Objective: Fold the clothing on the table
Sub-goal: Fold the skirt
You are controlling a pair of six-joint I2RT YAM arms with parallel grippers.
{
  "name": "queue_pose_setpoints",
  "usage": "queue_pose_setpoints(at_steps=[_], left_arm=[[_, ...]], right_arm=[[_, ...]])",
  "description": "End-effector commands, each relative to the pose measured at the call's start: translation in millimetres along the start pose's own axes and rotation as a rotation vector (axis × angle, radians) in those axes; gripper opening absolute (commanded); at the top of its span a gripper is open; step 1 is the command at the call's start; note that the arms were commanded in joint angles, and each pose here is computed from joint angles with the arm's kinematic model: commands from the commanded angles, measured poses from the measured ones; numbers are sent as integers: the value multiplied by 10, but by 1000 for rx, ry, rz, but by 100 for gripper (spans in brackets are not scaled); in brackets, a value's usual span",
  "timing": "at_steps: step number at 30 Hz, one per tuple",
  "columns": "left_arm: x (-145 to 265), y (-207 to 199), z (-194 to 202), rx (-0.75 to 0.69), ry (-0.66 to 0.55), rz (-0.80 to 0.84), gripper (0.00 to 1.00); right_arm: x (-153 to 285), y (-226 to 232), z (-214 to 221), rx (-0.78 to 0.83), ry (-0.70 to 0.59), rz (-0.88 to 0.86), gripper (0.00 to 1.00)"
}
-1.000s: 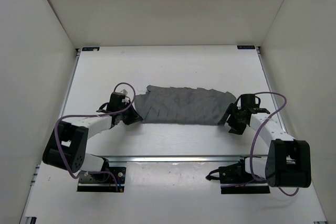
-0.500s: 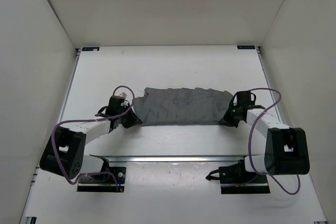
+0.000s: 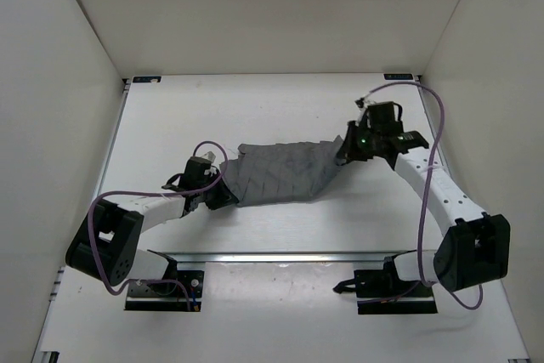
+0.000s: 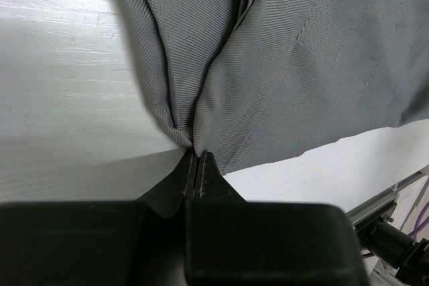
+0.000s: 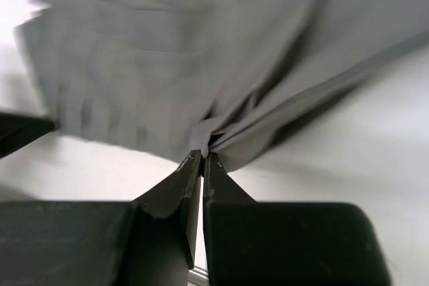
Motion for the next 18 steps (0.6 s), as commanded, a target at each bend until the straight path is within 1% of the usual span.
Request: queue_pose_setpoints(at_steps=[1, 2, 5, 8, 11, 13, 17, 18], left_arm=[[-23, 74, 55, -1, -4, -35, 0], [-23, 68, 19, 5, -16, -34, 0], [-23, 87, 33, 6, -15, -42, 0], [-22, 71, 16, 7, -19, -35, 0], [-25, 113, 43, 12, -10, -46, 0], [-22, 78, 4, 10, -37, -23, 0], [-16, 80, 14, 9, -36, -20, 0], [-19, 90, 13, 7, -34, -27, 0]], right_arm=[[70, 491, -154, 172, -4, -125, 0], [2, 578, -154, 187, 14, -145, 0], [-81, 1028, -141, 273, 34, -253, 0], [-216, 1336, -82, 316, 70, -336, 0], [-440, 1553, 47, 343, 137, -390, 0], [-531, 1676, 115, 360, 159, -418, 0], [-740, 1912, 349, 397, 246, -475, 0], [-742, 1994, 345, 409, 242, -494, 0]])
Point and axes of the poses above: each gripper's point midway between its finger pads, its own x axis back along the fingers, its own y axis along the line the jaws close on, z = x × y, the point moved 9 cm from there along x, back along the fingers, and after that the axes turned 1 degree about x, right-handed, at the moved point
